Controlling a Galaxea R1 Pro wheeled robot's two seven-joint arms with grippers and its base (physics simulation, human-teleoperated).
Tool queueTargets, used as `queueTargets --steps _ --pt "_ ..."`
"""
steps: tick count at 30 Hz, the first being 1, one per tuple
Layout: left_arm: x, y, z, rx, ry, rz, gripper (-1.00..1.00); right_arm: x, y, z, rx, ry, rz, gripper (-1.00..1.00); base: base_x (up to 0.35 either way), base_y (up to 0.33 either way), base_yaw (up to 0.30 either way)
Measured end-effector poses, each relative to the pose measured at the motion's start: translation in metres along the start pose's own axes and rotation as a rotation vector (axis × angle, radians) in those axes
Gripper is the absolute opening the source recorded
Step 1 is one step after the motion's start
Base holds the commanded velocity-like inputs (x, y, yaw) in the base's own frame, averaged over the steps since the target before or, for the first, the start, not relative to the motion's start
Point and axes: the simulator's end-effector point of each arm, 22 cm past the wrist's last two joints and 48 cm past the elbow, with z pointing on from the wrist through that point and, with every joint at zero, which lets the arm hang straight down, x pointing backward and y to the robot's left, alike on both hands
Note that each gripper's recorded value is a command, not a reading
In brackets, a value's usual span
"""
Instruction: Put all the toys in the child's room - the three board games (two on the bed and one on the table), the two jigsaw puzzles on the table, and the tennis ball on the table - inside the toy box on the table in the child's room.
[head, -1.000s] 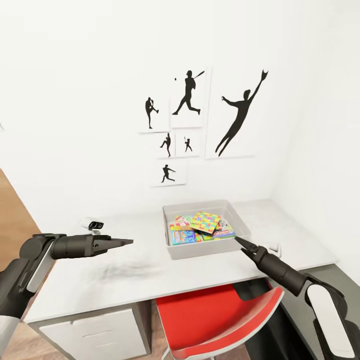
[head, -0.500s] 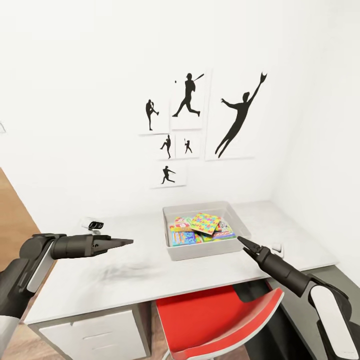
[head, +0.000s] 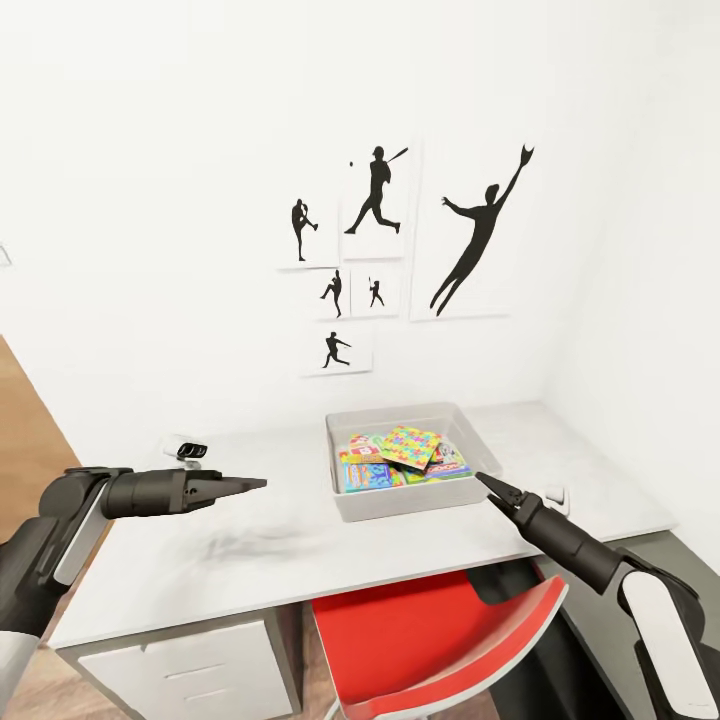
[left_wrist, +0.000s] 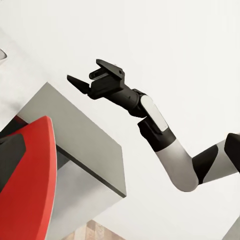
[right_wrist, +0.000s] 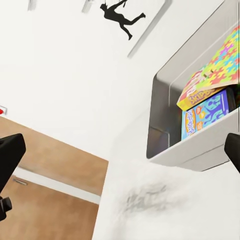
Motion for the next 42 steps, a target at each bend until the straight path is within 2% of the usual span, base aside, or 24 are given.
queueTargets --steps 13,23,42 --pt "0.000 0.000 0.000 0.001 0.000 0.001 1.00 -0.001 0.000 -0.001 0.000 -0.003 0.001 1.00 0.000 0.002 -0.031" --pt "-0.001 -0.003 0.001 0.001 0.000 0.006 1.00 -0.002 0.002 -0.001 -0.004 -0.005 -0.002 1.00 -0.070 0.137 -0.228" --pt "-0.004 -0.011 0.000 0.002 -0.002 0.025 1.00 -0.006 0.011 -0.004 -0.020 -0.011 -0.010 1.00 -0.217 0.195 -0.243"
